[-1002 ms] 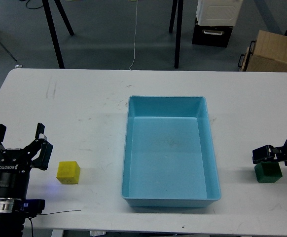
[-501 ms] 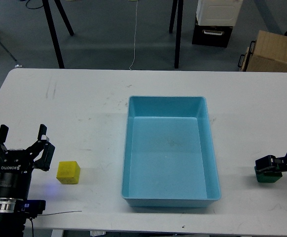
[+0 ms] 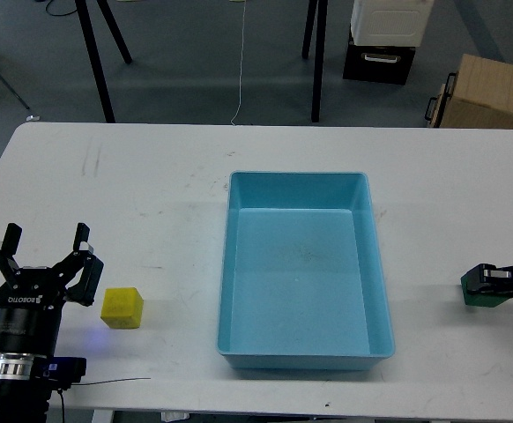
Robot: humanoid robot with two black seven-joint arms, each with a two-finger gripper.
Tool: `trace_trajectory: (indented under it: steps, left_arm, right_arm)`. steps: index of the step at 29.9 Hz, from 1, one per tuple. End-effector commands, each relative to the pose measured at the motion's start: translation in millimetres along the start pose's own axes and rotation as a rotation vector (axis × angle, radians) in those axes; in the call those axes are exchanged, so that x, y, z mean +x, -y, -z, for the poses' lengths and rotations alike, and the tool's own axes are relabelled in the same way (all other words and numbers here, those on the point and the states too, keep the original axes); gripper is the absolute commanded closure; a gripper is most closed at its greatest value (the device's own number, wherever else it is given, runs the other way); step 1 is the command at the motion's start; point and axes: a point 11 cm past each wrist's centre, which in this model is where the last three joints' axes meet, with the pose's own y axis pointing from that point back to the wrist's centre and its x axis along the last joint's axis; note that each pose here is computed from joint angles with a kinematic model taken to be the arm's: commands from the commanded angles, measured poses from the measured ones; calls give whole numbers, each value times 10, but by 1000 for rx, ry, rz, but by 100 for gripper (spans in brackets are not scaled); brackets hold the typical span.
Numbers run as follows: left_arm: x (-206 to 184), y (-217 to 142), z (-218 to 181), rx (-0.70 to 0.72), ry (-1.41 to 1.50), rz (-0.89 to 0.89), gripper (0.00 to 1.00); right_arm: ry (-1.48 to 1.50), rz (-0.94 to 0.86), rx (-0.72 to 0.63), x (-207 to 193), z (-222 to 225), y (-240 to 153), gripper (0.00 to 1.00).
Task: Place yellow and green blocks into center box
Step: 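Lift the green cube and carry it over the blue tray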
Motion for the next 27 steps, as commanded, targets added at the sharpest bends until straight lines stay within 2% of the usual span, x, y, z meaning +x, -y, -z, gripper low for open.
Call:
trace_trajectory:
  steps: [1,6,9,13,18,23,27]
  left_arm:
    - [-1,4,22,-3,-9,3,0]
    - [0,12,46,3,-12,5,0]
    - [5,11,45,3,-10,3,0]
    - [6,15,44,3,-8,4,0]
    - [2,20,39,1,-6,5,0]
    - [3,20,42,1,-7,6,0]
    - [13,13,52,1,-10,2,0]
  right_arm:
    - [-60,-83,55,306,283,-304,100]
    - [-107,-150,178,668,894,-712,100]
    - [-190,-131,247,699,1422,-790,100]
    - [-397,-42,236,522,2182,-551,100]
    - [-589,40,169,212,2737,-115,100]
    - [-703,101,123,-98,2964,182,100]
    - [-746,120,81,-195,2964,299,100]
